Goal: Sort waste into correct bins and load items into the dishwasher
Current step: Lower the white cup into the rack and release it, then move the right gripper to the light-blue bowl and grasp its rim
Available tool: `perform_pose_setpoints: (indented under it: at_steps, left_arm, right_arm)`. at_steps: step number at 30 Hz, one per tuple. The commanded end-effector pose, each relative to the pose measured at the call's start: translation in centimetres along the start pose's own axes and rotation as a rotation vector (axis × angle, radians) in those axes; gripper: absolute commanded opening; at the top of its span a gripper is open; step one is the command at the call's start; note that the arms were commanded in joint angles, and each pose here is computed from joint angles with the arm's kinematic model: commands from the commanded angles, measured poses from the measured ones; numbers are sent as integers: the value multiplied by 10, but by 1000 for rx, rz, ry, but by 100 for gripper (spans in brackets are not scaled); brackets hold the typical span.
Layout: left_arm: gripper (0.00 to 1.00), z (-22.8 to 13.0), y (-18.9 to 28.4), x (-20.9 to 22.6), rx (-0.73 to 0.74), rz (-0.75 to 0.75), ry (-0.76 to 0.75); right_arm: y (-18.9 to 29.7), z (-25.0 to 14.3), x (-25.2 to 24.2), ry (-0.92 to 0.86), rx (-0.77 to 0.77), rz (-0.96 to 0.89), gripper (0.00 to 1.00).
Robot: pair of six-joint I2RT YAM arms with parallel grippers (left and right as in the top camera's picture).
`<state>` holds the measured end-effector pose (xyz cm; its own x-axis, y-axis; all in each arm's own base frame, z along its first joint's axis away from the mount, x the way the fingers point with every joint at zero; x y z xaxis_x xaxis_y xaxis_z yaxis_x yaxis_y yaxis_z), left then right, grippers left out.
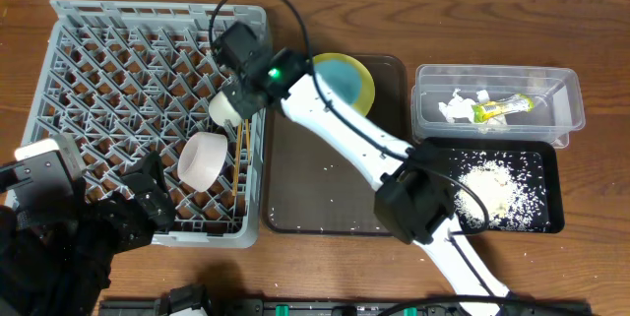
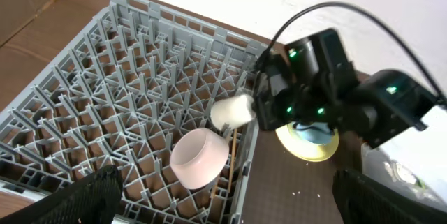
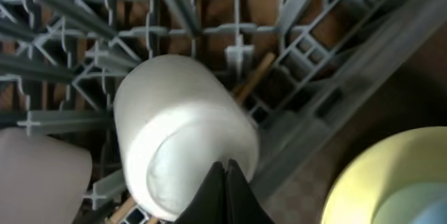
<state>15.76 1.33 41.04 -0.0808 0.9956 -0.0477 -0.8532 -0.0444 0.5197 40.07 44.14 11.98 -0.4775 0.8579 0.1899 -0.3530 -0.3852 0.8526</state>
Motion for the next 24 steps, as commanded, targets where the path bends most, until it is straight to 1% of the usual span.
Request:
perform_pose_setpoints:
  at_steps: [1,5,9,11,14,17,18,19,22,23,24]
  left_arm:
    - [97,2,1,1,-6,9,9]
    - [97,2,1,1,-7,8,8]
    - [97,2,1,1,-6,8,9]
    - [97,2,1,1,-6,8,9]
    - [97,2,1,1,-6,9,9]
    - [97,2,1,1,-7,9,8]
    - [97,2,1,1,-6,8,9]
    - [97,2,1,1,-6,9,9]
    - [97,2,1,1,-6,8,9]
    - [97,2,1,1,-6,8,9]
    - [97,2,1,1,-7,8,8]
  right_arm:
    - [11,-1,22,49,-17,41,1]
    - [26,5,37,152,-55,67,2]
    - [36,9,43,264,-75,90,5]
    - [41,13,40,281,-86,89,7]
    - [58,27,28,251,-121,83,12]
    - [83,45,2,177,-158,65,21]
    - [91,49,-11,143,-162,53,28]
    - [95,51,-22,123,-157,42,39]
    - [97,40,-54,89,-86,-2,60]
    - [94,34,-63,78,-53,-17,65]
    - [89,25,-75,73,-7,-36,66]
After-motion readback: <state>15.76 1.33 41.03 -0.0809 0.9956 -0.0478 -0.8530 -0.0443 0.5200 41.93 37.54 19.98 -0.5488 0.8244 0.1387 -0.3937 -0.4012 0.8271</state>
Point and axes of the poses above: each gripper's point midway between its finger pads, its own y axis back along the fingers, its own x axis along the line the jaws close on, z = x × y, the point moved 1 cm from there along y, back along the fingers, and after that the axes turned 13 degrees about -y, right-handed, at the moved point
